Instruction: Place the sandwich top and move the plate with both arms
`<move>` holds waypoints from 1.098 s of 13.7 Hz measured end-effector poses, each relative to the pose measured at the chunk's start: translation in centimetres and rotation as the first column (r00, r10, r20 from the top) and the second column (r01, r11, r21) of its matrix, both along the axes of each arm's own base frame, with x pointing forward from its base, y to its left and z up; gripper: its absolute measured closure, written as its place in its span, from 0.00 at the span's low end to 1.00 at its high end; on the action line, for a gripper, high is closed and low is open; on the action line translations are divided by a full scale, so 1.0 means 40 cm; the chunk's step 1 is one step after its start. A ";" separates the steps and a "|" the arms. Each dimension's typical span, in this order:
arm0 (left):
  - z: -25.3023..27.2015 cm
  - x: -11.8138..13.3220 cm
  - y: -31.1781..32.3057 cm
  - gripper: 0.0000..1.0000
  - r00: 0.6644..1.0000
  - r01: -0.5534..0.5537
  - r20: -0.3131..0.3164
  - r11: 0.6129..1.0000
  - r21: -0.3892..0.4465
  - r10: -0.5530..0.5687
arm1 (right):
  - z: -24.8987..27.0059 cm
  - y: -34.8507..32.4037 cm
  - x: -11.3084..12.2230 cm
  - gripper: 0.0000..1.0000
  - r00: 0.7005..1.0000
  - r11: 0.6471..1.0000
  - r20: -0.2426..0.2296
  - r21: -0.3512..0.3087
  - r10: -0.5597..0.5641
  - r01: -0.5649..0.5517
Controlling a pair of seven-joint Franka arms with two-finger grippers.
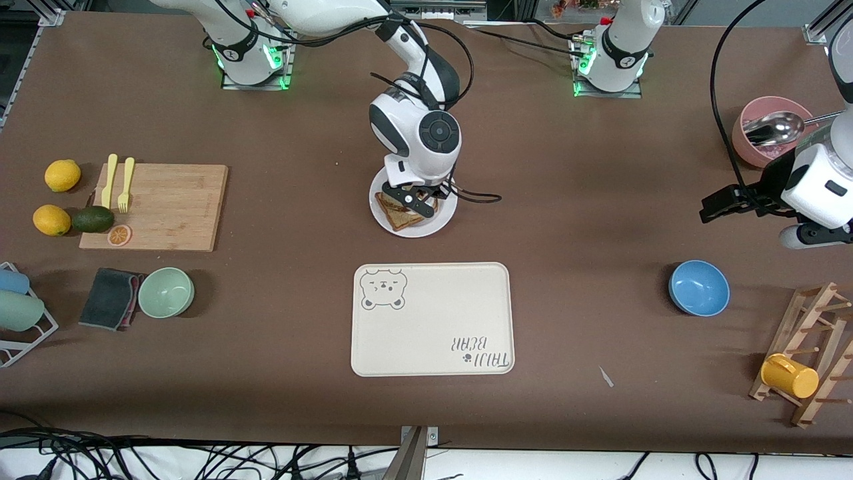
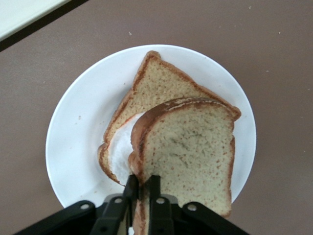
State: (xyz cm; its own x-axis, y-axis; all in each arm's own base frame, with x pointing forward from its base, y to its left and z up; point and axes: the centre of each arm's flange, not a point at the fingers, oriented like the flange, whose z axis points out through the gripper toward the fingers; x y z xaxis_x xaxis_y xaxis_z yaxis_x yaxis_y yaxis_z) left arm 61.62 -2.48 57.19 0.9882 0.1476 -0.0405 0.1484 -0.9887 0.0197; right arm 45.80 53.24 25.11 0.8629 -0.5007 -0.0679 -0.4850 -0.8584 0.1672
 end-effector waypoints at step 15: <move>0.001 0.000 0.002 0.00 1.000 -0.001 0.001 1.000 0.000 0.001 | 0.373 -0.370 0.306 0.00 0.951 0.952 0.060 0.035 0.302 -0.305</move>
